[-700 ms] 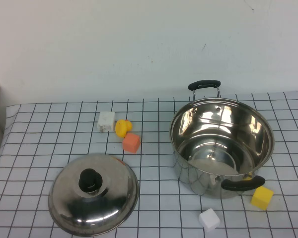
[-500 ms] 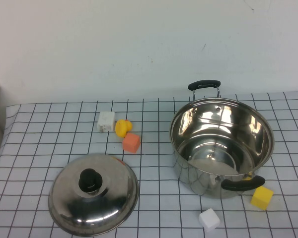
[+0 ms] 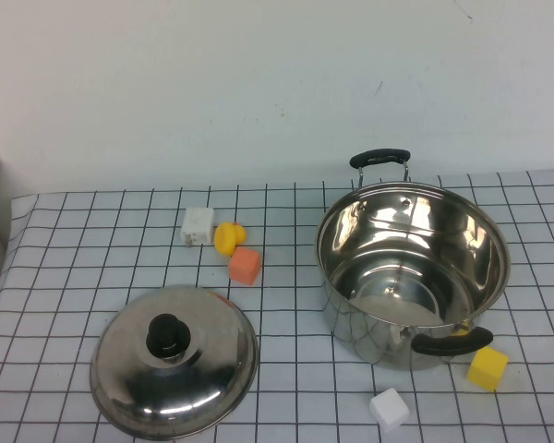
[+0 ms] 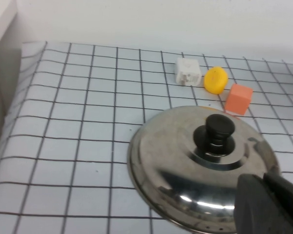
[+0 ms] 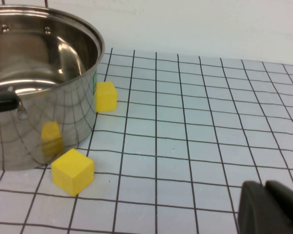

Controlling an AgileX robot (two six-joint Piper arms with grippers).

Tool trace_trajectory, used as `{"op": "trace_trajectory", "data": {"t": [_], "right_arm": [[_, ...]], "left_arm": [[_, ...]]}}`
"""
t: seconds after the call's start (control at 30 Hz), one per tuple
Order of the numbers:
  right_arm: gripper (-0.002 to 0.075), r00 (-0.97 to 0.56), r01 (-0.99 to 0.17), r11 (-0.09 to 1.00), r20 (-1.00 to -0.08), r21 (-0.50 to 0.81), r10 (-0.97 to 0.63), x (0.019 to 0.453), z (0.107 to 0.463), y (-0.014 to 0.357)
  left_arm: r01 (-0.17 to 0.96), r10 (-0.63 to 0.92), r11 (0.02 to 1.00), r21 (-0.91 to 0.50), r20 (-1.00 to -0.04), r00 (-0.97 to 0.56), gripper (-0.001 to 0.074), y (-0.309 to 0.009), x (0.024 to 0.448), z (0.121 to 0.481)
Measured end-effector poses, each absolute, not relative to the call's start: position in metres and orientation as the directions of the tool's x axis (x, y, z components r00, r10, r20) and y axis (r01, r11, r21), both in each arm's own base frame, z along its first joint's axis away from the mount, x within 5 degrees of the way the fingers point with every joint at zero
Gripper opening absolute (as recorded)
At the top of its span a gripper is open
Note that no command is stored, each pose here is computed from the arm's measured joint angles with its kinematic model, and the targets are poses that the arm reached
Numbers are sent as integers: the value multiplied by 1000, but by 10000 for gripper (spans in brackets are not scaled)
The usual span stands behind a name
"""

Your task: Cover the pot

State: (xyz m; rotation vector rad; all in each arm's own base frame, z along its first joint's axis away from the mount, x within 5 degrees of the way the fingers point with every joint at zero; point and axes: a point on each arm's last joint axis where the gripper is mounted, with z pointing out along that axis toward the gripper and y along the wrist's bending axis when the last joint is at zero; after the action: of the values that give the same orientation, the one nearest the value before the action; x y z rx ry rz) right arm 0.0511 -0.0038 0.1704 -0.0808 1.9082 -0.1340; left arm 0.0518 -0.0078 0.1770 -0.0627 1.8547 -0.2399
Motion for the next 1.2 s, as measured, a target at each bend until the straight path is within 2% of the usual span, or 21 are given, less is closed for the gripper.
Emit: {"op": "trace_trajectory", "data": {"t": [0.27,0.4,0.6,0.77,0.97,1.07,1.2], "right_arm": [[11,-335,10,991,-934,-133,-122,51,170,-4],[11,-335,10,991,-934,-133,-122,51,170,-4],[11,-335,10,991,-934,-133,-122,51,170,-4],[11,-335,10,991,-934,-133,-122,51,170,-4],[11,-335,10,991,-934,-133,-122,51,170,-4],[10,-335,10,991,-934,-133,-122,51,170,-4],[10,-335,10,991,-934,-133,-122,51,170,-4]], "left_arm": [[82,-209,966,-243,-931,-298,-1,-9,52,177],[91,-224,964,-252,-944,-240,-1,-9,53,181],[147,-277,954,-262,-956,92,-1,-6,55,212],[204,-327,943,-265,-858,397,-1,-2,47,240],[240,-348,937,-254,-728,591,-1,2,36,258],[240,-368,930,-280,-730,576,-1,3,36,258],[234,-400,915,-330,-823,403,-1,0,38,275]]}}
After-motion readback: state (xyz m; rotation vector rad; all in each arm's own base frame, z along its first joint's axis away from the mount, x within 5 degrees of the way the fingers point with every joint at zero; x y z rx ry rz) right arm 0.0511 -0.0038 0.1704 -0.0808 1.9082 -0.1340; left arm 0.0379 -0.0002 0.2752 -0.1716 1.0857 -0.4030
